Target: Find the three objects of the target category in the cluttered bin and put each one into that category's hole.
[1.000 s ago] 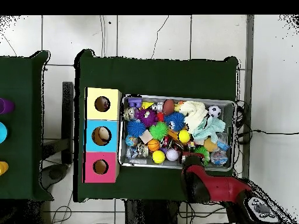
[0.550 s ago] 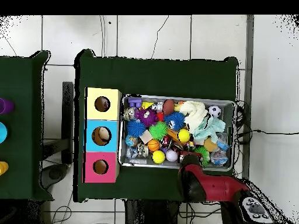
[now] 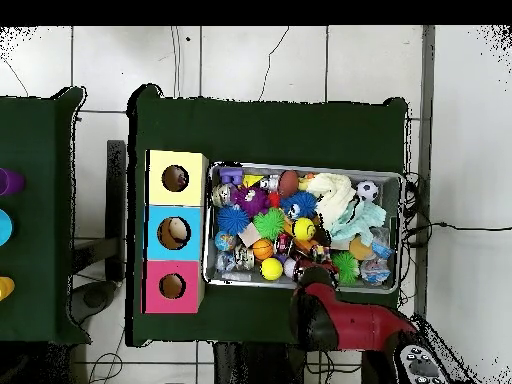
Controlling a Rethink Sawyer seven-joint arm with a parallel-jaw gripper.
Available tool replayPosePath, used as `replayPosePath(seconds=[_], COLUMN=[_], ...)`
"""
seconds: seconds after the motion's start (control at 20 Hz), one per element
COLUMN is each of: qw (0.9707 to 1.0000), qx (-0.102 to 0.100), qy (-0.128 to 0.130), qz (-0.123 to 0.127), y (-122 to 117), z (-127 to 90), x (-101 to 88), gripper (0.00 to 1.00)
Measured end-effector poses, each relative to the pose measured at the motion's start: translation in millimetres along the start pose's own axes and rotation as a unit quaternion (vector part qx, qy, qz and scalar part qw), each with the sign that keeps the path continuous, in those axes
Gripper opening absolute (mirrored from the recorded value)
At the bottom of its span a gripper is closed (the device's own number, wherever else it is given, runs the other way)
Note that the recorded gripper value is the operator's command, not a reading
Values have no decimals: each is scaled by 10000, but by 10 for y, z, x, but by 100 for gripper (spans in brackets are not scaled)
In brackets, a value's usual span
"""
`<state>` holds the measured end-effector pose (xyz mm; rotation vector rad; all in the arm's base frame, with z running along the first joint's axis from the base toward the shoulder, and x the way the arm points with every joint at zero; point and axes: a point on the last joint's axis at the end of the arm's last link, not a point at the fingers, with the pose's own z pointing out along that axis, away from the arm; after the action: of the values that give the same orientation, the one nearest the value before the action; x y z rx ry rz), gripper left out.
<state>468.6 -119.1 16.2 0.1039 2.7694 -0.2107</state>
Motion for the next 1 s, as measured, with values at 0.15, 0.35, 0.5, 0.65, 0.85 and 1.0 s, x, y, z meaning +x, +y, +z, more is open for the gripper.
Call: replayPosePath(seconds=[0.15,0.35,0.5,0.65,0.85,1.0], qw=[10000,9998,9997,9995,9991,9988], qx=[77,157,210,214,238,278], qy=[8,32,34,24,10,-1], qz=[39,94,152,220,340,409], y=[54,132,216,289,340,372], z=[-68,-152,-227,-292,-344,-369], x=[-56,-105,-138,-159,-196,-224], gripper=[0,0,0,0,0,0])
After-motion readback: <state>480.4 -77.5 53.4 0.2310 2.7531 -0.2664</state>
